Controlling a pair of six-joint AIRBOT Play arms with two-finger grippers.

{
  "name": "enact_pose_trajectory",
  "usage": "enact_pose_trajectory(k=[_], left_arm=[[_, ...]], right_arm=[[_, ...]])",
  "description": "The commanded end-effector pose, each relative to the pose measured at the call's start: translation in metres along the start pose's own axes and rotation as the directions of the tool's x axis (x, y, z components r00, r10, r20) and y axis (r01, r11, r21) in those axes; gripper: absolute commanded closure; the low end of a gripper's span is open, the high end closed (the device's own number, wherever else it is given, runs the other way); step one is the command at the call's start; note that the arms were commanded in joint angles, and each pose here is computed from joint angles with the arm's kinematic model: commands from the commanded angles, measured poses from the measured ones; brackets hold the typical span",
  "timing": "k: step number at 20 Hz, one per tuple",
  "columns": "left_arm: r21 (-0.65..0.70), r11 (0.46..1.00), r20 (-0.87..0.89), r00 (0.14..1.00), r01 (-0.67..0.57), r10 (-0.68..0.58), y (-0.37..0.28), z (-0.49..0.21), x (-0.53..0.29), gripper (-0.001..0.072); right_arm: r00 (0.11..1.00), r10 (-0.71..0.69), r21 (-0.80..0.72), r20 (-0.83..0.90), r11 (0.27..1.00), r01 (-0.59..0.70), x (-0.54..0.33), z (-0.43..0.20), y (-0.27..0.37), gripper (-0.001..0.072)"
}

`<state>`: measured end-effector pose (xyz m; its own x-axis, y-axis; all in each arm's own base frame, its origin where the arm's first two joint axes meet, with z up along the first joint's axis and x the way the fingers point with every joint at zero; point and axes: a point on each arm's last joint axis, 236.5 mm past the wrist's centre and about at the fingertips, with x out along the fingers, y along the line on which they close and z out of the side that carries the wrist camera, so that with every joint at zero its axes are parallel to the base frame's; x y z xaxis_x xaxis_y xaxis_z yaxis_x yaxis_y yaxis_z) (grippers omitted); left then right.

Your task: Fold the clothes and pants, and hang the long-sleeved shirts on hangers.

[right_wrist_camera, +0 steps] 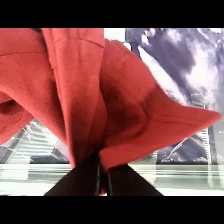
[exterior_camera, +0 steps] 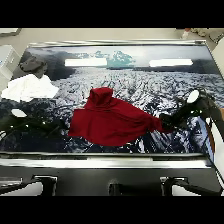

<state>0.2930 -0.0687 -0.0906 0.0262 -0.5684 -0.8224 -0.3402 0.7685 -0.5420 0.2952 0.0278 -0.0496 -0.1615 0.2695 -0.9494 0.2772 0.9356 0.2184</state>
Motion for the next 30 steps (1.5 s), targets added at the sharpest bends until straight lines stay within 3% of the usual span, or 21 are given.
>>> enact_pose_trajectory(k=[1, 2, 4, 6, 9, 11, 12, 14, 15, 17, 19, 22, 26, 28, 30], left_arm=[[-0.010, 0.995, -0.009, 0.995, 0.097, -0.097, -0.022, 0.000, 0.033, -0.0005], [-0.002, 0.993, -0.002, 0.993, 0.116, -0.116, -0.032, 0.001, 0.040, 0.0092], [0.003, 0.991, 0.049, 0.990, 0.136, -0.136, -0.046, 0.011, 0.046, 0.0468], [0.022, 0.984, 0.080, 0.981, 0.178, -0.179, -0.064, 0.019, 0.042, 0.0684], [0.247, 0.948, 0.231, 0.938, 0.201, -0.259, -0.117, 0.051, -0.026, 0.0687], [0.422, 0.892, 0.447, 0.820, 0.160, -0.359, -0.174, 0.076, -0.133, 0.0686], [0.512, 0.852, 0.556, 0.715, 0.107, -0.424, -0.208, 0.077, -0.204, 0.0686], [0.637, 0.769, 0.701, 0.449, -0.044, -0.555, -0.271, 0.043, -0.348, 0.0686], [0.670, 0.731, 0.729, 0.299, -0.129, -0.616, -0.298, 0.010, -0.415, 0.0685], [0.698, 0.672, 0.700, 0.039, -0.249, -0.713, -0.336, -0.073, -0.511, 0.0685], [0.707, 0.626, 0.636, -0.091, -0.328, -0.766, -0.351, -0.144, -0.551, 0.0685], [0.718, 0.595, 0.584, -0.153, -0.362, -0.797, -0.354, -0.204, -0.564, 0.0686], [0.711, 0.608, 0.563, -0.231, -0.354, -0.793, -0.352, -0.214, -0.581, 0.0685], [0.716, 0.610, 0.595, -0.160, -0.340, -0.787, -0.353, -0.191, -0.566, 0.0685], [0.722, 0.636, 0.660, -0.003, -0.273, -0.751, -0.346, -0.144, -0.529, 0.0685]], right_arm=[[1.000, 0.007, 0.016, -0.021, 1.000, -0.006, 0.000, -0.005, 0.002, 0.0673], [0.999, 0.012, 0.017, -0.029, 1.000, -0.011, 0.000, -0.007, 0.003, 0.0673], [0.999, 0.015, 0.018, -0.046, 1.000, -0.014, 0.000, -0.011, 0.003, 0.0673], [0.998, 0.017, 0.018, -0.059, 1.000, -0.016, 0.000, -0.014, 0.004, 0.0674], [0.999, 0.024, -0.036, 0.038, 0.999, -0.023, -0.027, 0.002, 0.011, 0.0674], [0.962, 0.005, -0.107, 0.271, 0.994, 0.025, -0.094, 0.038, 0.019, 0.0674], [0.899, 0.000, -0.128, 0.439, 0.990, 0.062, -0.149, 0.057, 0.026, 0.0674], [0.644, 0.037, -0.149, 0.764, 0.981, 0.121, -0.284, 0.070, 0.046, 0.0674], [0.432, 0.069, -0.147, 0.899, 0.978, 0.149, -0.366, 0.058, 0.056, 0.0674], [0.019, 0.129, -0.131, 0.991, 0.976, 0.176, -0.501, -0.008, 0.069, 0.0674], [-0.256, 0.180, -0.135, 0.950, 0.974, 0.184, -0.575, -0.088, 0.074, 0.0674], [-0.440, 0.218, -0.149, 0.871, 0.971, 0.187, -0.614, -0.168, 0.074, 0.0674], [-0.526, 0.229, -0.162, 0.819, 0.972, 0.170, -0.632, -0.189, 0.075, 0.0674], [-0.506, 0.225, -0.161, 0.832, 0.972, 0.169, -0.630, -0.167, 0.077, 0.0674], [-0.414, 0.208, -0.159, 0.886, 0.976, 0.151, -0.611, -0.120, 0.079, 0.0674]])
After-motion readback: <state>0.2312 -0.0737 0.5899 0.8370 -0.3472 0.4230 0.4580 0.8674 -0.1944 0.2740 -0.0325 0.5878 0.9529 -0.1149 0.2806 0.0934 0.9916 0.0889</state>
